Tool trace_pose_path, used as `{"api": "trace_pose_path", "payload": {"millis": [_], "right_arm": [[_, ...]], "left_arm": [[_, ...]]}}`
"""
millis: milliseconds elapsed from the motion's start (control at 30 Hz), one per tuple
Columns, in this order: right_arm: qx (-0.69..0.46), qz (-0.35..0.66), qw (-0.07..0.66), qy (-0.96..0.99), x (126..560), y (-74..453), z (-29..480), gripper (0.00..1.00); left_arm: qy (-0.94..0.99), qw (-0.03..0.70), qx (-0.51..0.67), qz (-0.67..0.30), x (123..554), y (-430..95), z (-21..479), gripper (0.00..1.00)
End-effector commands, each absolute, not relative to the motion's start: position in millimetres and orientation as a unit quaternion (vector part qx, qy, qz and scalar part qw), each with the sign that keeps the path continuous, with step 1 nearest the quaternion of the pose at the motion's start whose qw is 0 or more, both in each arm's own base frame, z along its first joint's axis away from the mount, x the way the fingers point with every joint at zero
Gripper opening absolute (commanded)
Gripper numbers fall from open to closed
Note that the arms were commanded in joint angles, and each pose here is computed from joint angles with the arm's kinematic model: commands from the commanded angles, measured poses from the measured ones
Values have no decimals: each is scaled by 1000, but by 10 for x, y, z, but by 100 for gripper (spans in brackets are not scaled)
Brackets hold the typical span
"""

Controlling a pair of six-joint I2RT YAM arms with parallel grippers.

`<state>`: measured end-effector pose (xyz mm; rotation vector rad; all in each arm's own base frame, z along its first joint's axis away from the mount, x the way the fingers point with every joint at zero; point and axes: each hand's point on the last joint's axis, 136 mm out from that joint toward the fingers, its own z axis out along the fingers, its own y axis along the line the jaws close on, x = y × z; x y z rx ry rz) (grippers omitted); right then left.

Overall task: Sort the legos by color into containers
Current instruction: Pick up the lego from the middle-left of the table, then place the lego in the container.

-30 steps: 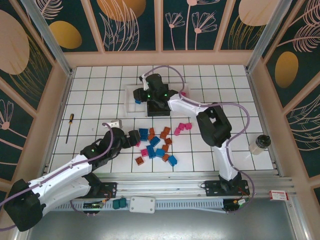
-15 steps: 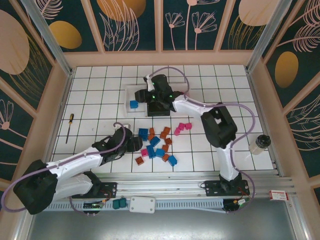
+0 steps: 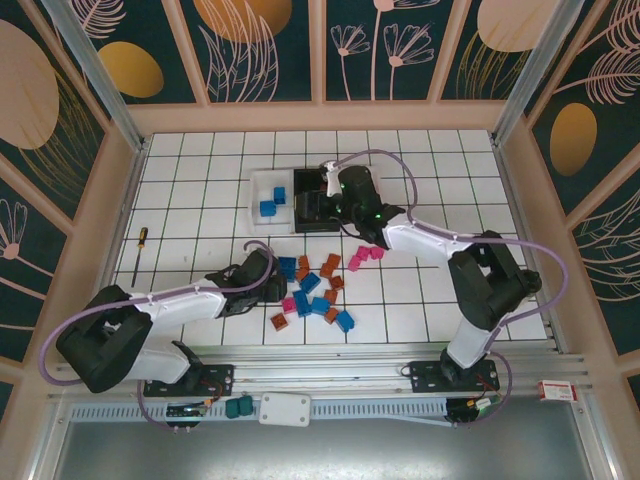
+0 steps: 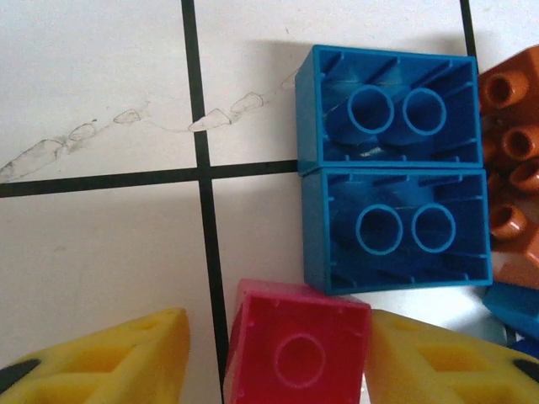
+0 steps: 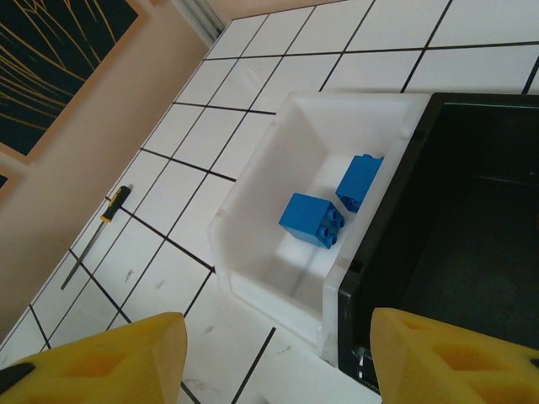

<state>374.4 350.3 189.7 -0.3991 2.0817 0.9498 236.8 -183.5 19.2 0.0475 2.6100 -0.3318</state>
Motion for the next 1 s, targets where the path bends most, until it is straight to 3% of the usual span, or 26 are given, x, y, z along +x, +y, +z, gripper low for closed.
{"api": "trace_pose_path", "payload": {"millis": [0,133,300,667,967], "right_arm": [[-141,384,431,804,3732,3406,2151,60],[-129,378,436,807,3661,3269,2145,60],[-97,354,444,818,3539,2919,2028,60],[-14,279,434,857,2927,1958,1474,61],[10,265,413,871,2612,1688,1276,61]], "left_arm": [[955,267,25,-127,2443,-1908,266,46],[950,274,23,-147,2459,-1967,382,34],[926,316,31,-203,2645,-2228,916,28],[876,379,102,-282,3773,-3518,1839,24],[891,356,124,-251,4576,-4239,1480,25]]}}
